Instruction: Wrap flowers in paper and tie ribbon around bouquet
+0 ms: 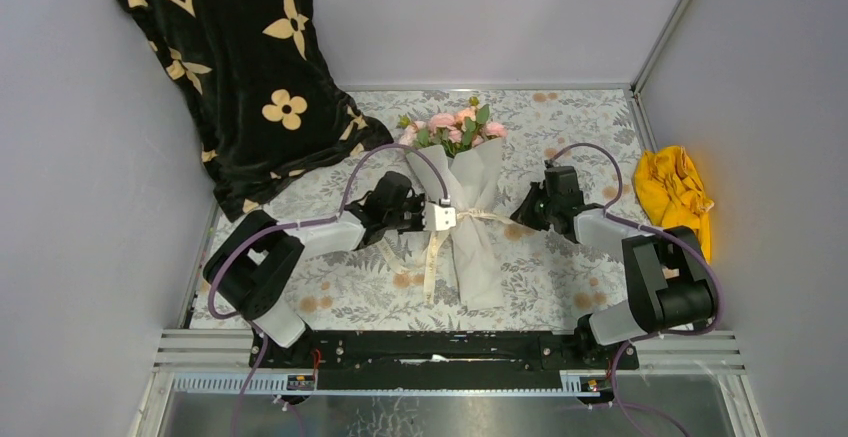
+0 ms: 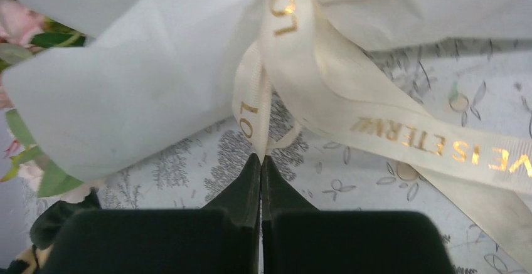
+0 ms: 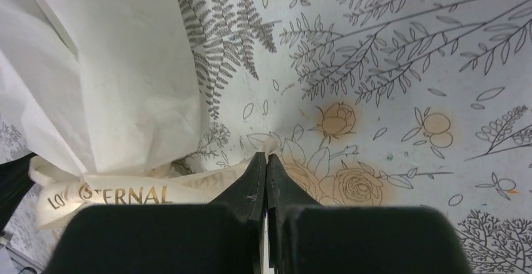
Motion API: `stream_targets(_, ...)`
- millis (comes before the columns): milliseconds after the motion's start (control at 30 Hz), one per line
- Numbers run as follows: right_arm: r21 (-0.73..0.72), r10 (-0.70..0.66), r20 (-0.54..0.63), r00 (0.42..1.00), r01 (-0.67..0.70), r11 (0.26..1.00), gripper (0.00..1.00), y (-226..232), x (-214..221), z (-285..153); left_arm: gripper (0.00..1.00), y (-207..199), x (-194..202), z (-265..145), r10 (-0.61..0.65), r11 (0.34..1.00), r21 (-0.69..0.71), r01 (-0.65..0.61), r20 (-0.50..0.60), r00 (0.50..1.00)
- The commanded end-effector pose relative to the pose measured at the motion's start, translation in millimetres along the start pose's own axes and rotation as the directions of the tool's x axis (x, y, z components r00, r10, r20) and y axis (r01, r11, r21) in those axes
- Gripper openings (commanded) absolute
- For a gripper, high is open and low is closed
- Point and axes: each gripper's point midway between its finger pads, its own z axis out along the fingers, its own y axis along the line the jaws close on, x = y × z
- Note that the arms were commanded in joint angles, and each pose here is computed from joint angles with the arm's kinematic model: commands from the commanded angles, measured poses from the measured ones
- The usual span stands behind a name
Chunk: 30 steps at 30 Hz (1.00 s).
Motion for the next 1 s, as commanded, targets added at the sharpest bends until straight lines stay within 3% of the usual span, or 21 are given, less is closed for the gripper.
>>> stream_targets(0, 0.013, -0.043, -0.007, 0.999, 0.043, 0.999, 0.0, -10.3, 7.4, -5.2, 0.0, 0.0, 22.2, 1.6, 0.213, 0.977, -0.014, -0.213, -0.011, 0.977)
stream_targets(100, 0.034, -0.055, -0.022, 0.998, 0.056, 0.998, 0.0, -17.1, 13.8, -7.9, 0.0, 4.1, 26.3, 2.9, 0.272, 0.962, -0.014, -0.272, -0.009, 0.962)
stream_targets(300, 0.065, -0.085, -0.043, 0.995, 0.087, 0.994, 0.0, -24.7, 19.2, -14.2, 0.0, 29.4, 28.6, 3.5, 0.251, 0.967, -0.042, -0.251, -0.015, 0.968)
stream_targets(600, 0.108, -0.057, -0.094, 0.994, 0.067, 0.992, 0.0, -44.3, 46.5, -18.9, 0.0, 14.0, 64.8, -5.3, 0.281, 0.96, 0.031, -0.28, -0.07, 0.957)
stream_targets(900, 0.103, -0.073, -0.117, 0.99, 0.085, 0.991, 0.0, -41.1, 44.7, -25.2, 0.0, 17.8, 61.7, -14.0, 0.265, 0.964, 0.021, -0.264, -0.058, 0.962)
stream_targets(967, 0.081, -0.1, -0.109, 0.989, 0.11, 0.991, 0.09, -32.1, 36.0, -30.8, 0.0, 5.8, 51.8, -17.8, 0.255, 0.965, 0.066, -0.252, -0.032, 0.966)
